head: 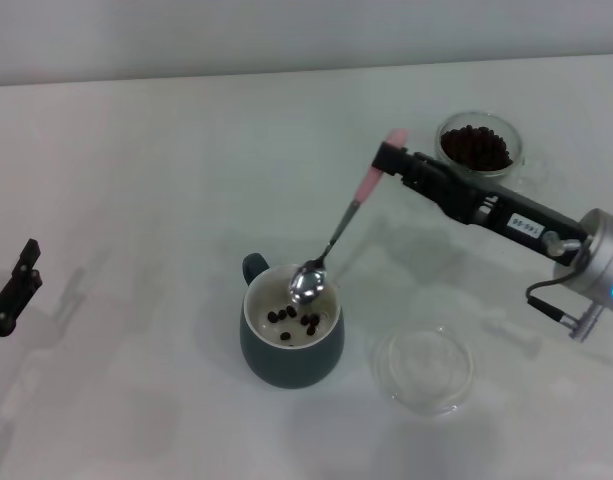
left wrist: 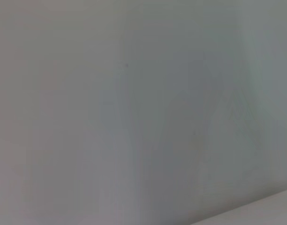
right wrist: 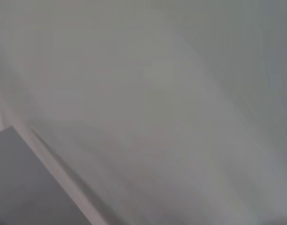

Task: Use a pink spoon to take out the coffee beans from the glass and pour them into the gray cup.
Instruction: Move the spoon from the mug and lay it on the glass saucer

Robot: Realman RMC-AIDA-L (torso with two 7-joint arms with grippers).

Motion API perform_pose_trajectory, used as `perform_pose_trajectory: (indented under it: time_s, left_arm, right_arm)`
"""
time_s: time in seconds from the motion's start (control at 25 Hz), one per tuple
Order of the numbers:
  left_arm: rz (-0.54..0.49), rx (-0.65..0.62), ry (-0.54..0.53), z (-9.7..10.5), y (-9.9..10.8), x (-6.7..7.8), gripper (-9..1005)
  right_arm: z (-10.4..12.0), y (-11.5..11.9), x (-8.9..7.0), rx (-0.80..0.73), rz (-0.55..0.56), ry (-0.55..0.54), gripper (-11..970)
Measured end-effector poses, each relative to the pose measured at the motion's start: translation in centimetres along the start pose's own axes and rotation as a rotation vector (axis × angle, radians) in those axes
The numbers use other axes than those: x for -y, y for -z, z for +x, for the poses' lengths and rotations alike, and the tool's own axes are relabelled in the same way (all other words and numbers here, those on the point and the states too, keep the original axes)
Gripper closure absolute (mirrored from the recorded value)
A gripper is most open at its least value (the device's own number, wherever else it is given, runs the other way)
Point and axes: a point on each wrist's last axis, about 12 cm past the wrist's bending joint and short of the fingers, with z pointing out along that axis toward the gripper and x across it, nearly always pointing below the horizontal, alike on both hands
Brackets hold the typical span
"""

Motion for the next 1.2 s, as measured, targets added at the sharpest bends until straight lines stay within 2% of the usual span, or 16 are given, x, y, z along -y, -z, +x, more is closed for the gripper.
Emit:
perform_pose_trajectory:
  time_s: [0.44,0.68,0.84,1.2]
  left_arm:
    - [-0.001,-0.002,-0.004,0.0,0.0,-0.2,234]
    - [-0.002,-0.001,-0.005,0.0,0.0,-0.2,235]
    - [-0.001,0.002,-0.007,-0.1,-0.1,-0.3,235]
    - [0.001,0.004,-0.011,-0.1,-0.2,-0.3,236]
  right_arm:
    - [-1.5,5.9,0.4,0.030,0.121,0.039,811]
    - [-1.1,8.9,0.3,0.029,0.204,0.038,811]
    - [-0.1,10.1,0.3,0.024,0.256,0.021,811]
    - [1.6,10.6,0.4,-0.018,0.313,-0.014,810]
